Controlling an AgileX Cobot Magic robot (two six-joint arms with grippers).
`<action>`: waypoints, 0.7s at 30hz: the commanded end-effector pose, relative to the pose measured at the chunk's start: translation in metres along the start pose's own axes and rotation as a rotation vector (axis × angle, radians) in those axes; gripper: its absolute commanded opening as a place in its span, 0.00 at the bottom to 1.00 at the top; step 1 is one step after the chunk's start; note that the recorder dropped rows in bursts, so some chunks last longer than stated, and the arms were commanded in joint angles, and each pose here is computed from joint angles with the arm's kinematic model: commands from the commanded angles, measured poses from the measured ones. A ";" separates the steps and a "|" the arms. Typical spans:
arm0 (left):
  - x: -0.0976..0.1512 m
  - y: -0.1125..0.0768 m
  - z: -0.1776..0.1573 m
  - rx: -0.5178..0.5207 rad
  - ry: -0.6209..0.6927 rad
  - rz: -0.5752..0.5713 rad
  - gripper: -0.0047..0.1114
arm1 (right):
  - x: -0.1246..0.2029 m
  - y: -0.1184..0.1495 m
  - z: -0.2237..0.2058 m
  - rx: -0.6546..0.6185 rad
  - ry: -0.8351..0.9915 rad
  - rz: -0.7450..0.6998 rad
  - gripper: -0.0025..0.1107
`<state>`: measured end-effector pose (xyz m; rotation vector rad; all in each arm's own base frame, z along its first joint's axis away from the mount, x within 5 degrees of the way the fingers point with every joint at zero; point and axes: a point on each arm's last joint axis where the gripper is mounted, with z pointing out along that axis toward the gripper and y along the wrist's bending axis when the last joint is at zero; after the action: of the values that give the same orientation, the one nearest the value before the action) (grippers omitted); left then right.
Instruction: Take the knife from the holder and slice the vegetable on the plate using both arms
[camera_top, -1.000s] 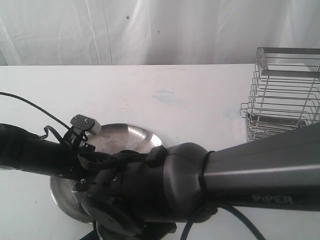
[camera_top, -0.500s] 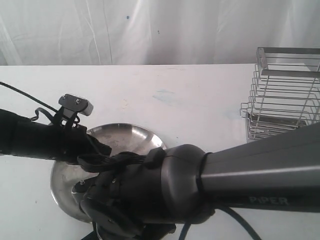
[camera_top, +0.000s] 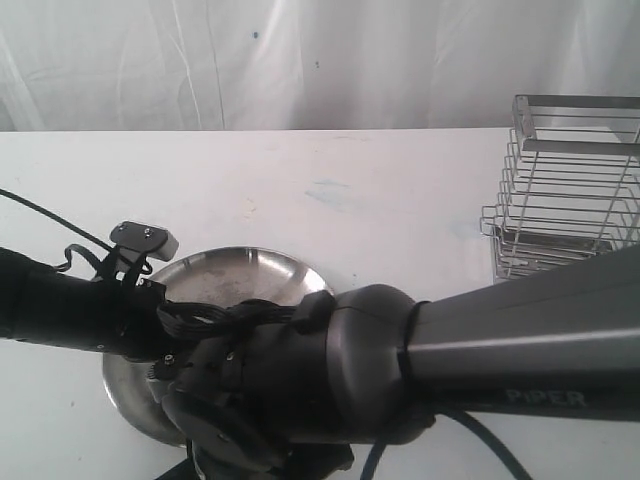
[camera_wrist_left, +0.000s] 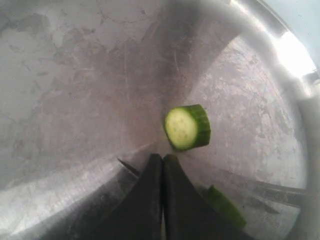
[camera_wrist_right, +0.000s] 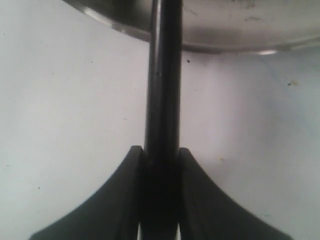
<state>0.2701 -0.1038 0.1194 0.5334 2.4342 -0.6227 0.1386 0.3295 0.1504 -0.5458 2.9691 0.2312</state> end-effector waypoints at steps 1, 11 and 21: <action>0.035 0.009 0.016 -0.054 0.139 -0.113 0.04 | 0.001 -0.003 0.002 0.028 0.013 -0.020 0.02; 0.026 0.002 0.017 0.025 0.098 -0.113 0.04 | 0.011 -0.008 0.001 0.075 0.124 -0.033 0.02; -0.018 -0.016 -0.016 0.079 -0.102 -0.045 0.04 | 0.013 -0.010 0.000 0.095 0.147 -0.055 0.02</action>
<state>0.2707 -0.1112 0.1326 0.5073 2.3773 -0.7439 0.1312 0.3184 0.1496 -0.6281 3.0624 0.0755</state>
